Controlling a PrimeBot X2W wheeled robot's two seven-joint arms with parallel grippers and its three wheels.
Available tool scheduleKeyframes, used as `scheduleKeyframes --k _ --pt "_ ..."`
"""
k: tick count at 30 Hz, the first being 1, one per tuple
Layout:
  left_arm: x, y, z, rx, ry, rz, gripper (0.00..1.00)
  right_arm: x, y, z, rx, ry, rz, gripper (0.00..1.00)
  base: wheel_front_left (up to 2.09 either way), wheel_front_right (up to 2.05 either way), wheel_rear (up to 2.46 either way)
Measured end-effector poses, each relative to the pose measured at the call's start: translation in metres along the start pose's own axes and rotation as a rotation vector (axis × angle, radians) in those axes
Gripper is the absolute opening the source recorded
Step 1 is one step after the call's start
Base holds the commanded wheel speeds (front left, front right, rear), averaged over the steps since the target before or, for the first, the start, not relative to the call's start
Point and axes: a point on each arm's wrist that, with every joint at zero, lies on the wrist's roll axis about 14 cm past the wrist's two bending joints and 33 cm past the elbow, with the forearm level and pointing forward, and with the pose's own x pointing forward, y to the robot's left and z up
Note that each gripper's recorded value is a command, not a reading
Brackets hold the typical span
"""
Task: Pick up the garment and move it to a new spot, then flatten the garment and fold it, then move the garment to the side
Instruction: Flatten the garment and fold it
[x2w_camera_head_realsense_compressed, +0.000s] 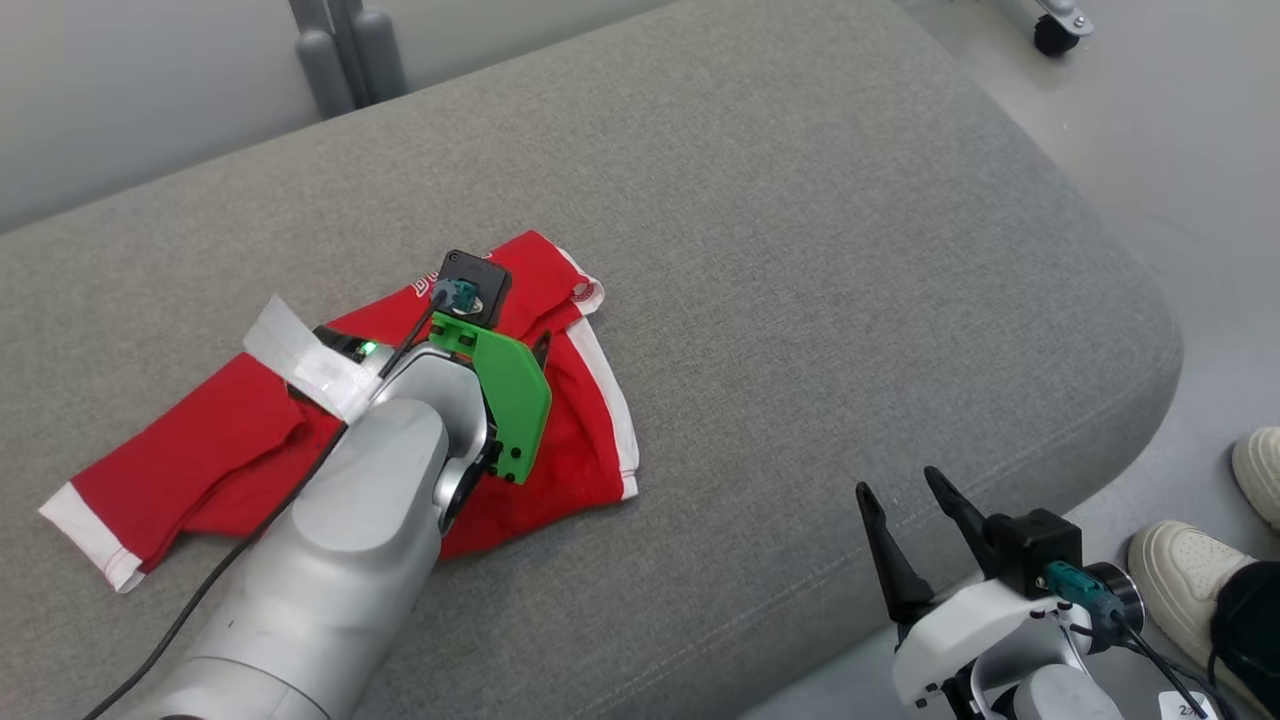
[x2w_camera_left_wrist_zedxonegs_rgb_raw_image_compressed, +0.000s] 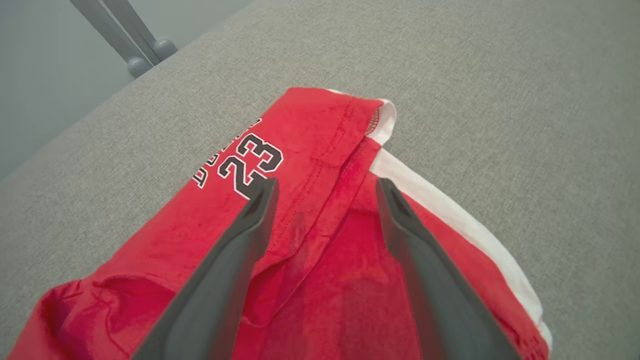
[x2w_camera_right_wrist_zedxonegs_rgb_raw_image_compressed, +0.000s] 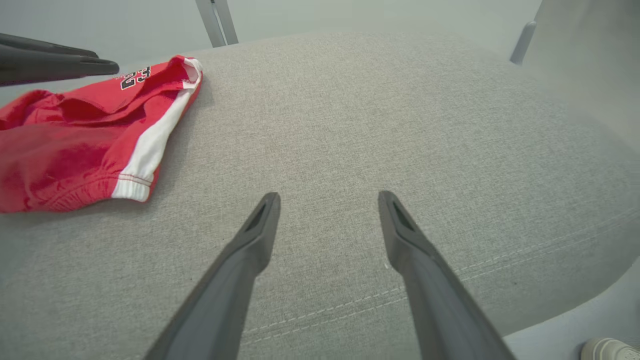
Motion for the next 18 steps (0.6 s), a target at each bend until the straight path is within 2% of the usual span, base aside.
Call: scheduleKeyframes --k 12,13,14,15,18 --pt "0.034 0.006 -0.047 0.016 0.111 -0.030 1.00 0.007 -0.015 -0.020 0.001 0.062 -0.057 1.00 0.00 0.00 0.00" --pt "0.035 0.007 -0.049 0.012 0.115 -0.029 0.75 0.008 -0.014 -0.020 0.000 0.066 -0.057 1.00 0.00 0.00 0.00" --pt "0.037 0.008 -0.049 0.003 0.107 -0.025 0.27 0.009 -0.014 -0.021 -0.001 0.069 -0.057 1.00 0.00 0.00 0.00" --pt "0.037 0.009 -0.048 -0.005 0.097 -0.021 0.00 0.009 -0.014 -0.022 -0.001 0.071 -0.056 1.00 0.00 0.00 0.00" --pt "0.038 0.013 -0.043 -0.034 0.072 -0.013 0.00 0.012 -0.012 -0.022 -0.003 0.070 -0.046 1.00 0.00 0.00 0.00"
